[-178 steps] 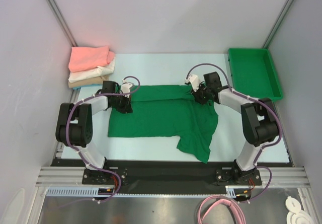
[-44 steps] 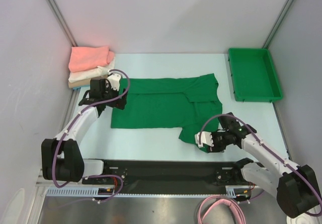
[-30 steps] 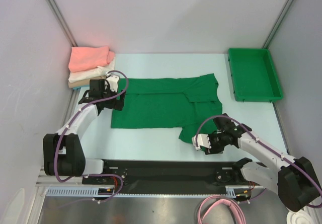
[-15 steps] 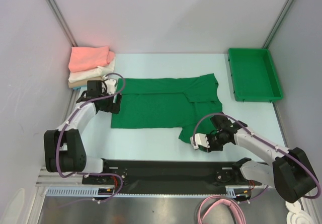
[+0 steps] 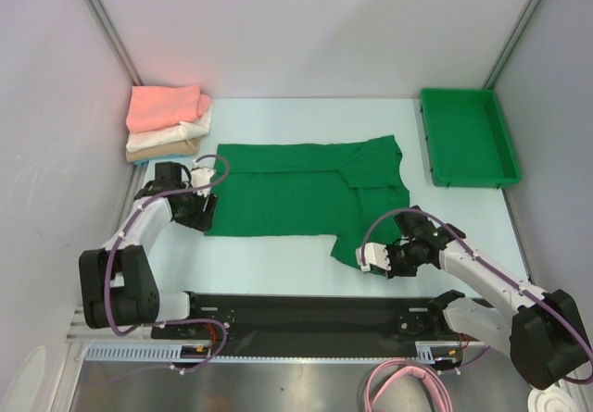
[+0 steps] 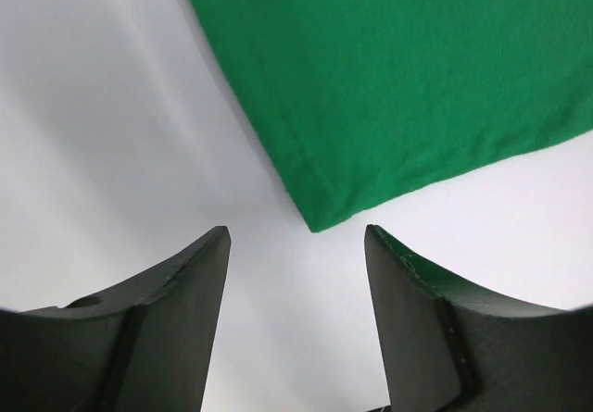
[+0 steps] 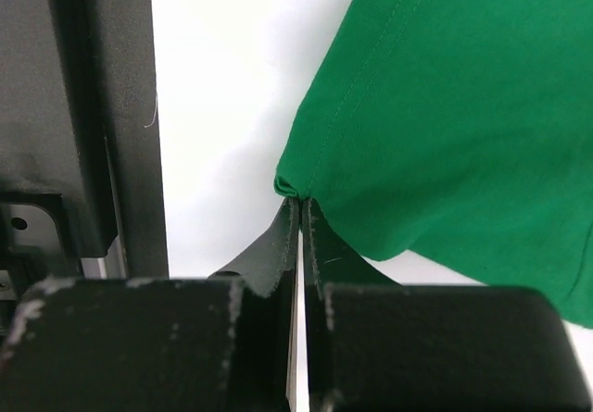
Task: Fold and stack the t-shirts
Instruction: Fold the tshirt
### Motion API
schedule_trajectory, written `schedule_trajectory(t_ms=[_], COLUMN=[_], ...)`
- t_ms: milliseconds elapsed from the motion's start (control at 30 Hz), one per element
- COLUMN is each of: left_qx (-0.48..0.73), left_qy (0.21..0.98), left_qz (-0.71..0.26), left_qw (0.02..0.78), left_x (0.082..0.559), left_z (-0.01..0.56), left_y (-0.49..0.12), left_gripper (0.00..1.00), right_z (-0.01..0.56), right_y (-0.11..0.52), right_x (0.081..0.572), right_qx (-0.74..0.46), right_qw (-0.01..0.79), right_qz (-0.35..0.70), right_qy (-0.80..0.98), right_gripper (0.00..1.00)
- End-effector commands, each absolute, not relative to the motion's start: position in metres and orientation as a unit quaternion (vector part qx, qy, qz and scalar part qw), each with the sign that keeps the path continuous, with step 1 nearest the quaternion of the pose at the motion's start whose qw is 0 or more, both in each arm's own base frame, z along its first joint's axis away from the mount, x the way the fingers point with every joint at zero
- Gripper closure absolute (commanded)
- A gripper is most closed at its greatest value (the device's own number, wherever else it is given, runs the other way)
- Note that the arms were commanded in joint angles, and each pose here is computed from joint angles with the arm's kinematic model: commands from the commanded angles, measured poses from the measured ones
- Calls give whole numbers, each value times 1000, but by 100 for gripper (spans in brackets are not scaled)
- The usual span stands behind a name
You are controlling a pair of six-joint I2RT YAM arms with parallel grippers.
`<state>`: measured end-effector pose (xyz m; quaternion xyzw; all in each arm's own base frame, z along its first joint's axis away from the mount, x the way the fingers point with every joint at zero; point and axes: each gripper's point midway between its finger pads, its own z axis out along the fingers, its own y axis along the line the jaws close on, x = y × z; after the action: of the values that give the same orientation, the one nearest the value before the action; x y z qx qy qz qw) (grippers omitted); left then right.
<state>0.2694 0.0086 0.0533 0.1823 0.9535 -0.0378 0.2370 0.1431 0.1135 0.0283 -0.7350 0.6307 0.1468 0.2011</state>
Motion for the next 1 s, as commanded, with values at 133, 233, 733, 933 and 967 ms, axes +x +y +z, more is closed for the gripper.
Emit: schedule_trajectory(t_ms=[133,233,733,933,967], left_qx=[193,190,186,180,182], left_qy=[956,957,960,960,960], left_qz=[-105,-109,-129,-115,-114], left_qw=[195,192,167,180,180], left_x=[265,266,265,268,268], left_z=[44,40,21,26,27], left_y=[-4,-4,-7,-1,-1], left_gripper=[38,39,74,100,100], right_z=[36,38,38,43,48], right_y=[115,115,113,112,112], right_x=[150,151,155,160,162], right_qx=[-723,-721,-713,-704,-700], right_qw=[206,213,217,232,243], right_qz=[144,142,142,139,135], right_qy=[644,644,651,657,658], right_gripper=[100,100,100,100,100])
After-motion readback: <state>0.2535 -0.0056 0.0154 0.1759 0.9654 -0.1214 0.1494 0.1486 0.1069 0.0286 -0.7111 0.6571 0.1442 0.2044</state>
